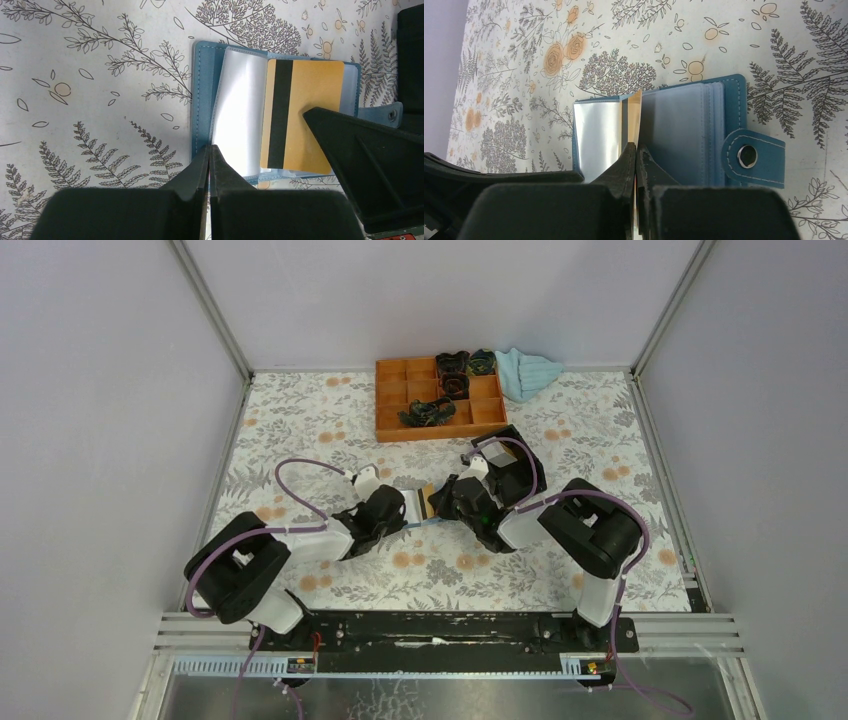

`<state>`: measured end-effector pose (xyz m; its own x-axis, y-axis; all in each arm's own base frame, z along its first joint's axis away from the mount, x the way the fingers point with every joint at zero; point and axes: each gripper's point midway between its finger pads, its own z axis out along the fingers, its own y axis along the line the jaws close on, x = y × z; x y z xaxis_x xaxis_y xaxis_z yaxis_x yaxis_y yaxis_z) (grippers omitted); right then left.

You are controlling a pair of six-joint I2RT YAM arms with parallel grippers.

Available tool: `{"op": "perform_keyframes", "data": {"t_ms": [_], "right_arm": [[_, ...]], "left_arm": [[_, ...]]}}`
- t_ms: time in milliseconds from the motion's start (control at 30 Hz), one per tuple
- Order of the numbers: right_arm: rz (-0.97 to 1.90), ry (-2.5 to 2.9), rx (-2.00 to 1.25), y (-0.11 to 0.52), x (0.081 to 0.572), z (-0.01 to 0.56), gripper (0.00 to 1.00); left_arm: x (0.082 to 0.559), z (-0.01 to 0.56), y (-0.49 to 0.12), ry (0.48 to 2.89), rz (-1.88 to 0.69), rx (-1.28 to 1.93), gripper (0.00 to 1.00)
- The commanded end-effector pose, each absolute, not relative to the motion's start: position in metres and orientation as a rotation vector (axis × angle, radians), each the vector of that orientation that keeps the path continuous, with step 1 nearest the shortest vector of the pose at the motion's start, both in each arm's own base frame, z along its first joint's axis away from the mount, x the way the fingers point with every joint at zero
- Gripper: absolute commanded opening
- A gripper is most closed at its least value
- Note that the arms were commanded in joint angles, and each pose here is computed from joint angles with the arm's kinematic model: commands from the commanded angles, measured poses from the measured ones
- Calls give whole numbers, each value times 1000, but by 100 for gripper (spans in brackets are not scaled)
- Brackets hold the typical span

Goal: Put the credit cards into the card holder
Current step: Insert the credit card into the card holder.

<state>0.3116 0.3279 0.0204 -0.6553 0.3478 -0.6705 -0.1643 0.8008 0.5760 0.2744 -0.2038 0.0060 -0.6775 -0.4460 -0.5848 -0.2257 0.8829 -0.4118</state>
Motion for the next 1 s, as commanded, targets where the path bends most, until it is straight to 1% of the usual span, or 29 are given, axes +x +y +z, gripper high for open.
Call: {"op": "perform_keyframes", "data": {"t_ms": [0,967], "right_arm": [[685,2499,0,309,244,-60,0],[723,2574,-32,313,215,-67,0]], "left_arm": [[217,-54,-158,2585,-136,-422,1],[210,-58,-150,2601,-96,-405,0]]}}
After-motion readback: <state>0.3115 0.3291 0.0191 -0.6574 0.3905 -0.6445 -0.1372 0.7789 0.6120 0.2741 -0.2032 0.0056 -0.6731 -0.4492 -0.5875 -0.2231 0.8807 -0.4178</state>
